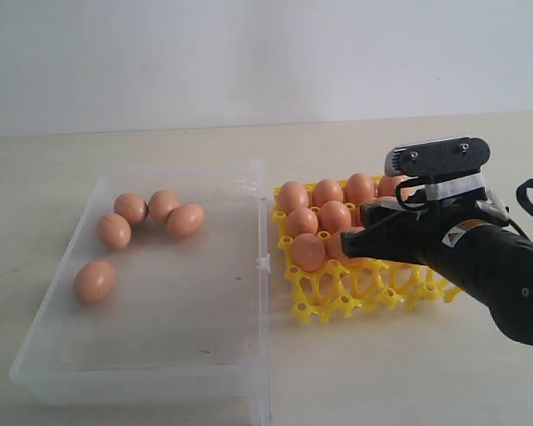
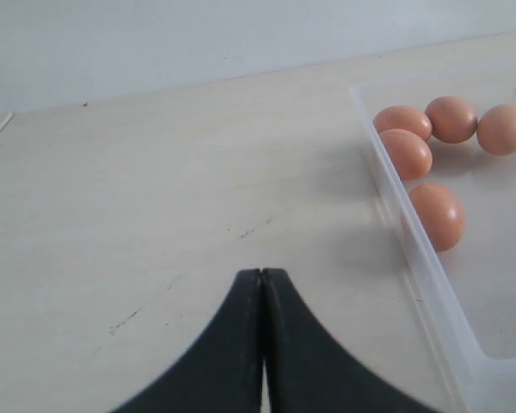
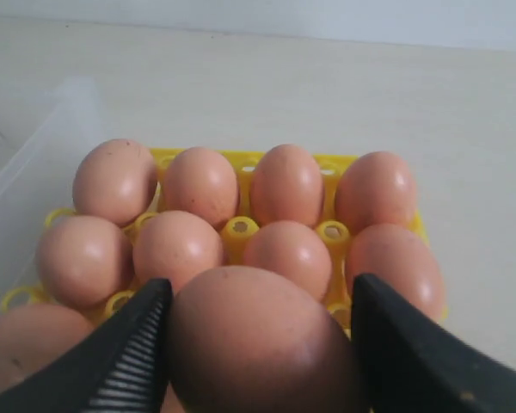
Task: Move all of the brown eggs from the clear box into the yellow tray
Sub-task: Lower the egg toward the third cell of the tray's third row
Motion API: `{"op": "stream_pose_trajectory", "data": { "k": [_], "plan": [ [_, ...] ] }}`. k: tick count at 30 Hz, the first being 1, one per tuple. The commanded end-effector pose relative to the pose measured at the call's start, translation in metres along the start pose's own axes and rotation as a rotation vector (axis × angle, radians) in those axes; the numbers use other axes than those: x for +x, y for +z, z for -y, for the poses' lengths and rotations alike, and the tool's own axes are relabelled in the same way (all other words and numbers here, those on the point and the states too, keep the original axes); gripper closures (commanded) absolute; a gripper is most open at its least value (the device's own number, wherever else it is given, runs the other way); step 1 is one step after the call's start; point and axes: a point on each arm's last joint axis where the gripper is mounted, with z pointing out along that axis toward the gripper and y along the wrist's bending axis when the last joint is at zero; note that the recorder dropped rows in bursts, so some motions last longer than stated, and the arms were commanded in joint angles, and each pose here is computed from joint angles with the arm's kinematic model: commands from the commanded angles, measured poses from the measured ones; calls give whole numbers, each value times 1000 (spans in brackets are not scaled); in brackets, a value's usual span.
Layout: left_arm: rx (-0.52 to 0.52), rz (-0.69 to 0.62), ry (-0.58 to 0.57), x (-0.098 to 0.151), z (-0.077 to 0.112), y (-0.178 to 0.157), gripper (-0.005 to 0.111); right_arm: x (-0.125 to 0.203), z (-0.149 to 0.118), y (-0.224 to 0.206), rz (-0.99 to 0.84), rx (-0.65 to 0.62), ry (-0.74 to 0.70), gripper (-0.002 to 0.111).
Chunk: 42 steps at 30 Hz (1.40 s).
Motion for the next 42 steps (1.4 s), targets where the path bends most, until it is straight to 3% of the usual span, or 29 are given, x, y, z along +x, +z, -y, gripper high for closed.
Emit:
{"op": "stream_pose_trajectory", "data": {
  "k": [1,42],
  "plan": [
    [6,16,-5,-2,0,-1,107,5,2,7,28,-7,10,108],
    [6,16,-7,-2,0,-1,107,16,32,26,43,45,59,108]
  ]
}}
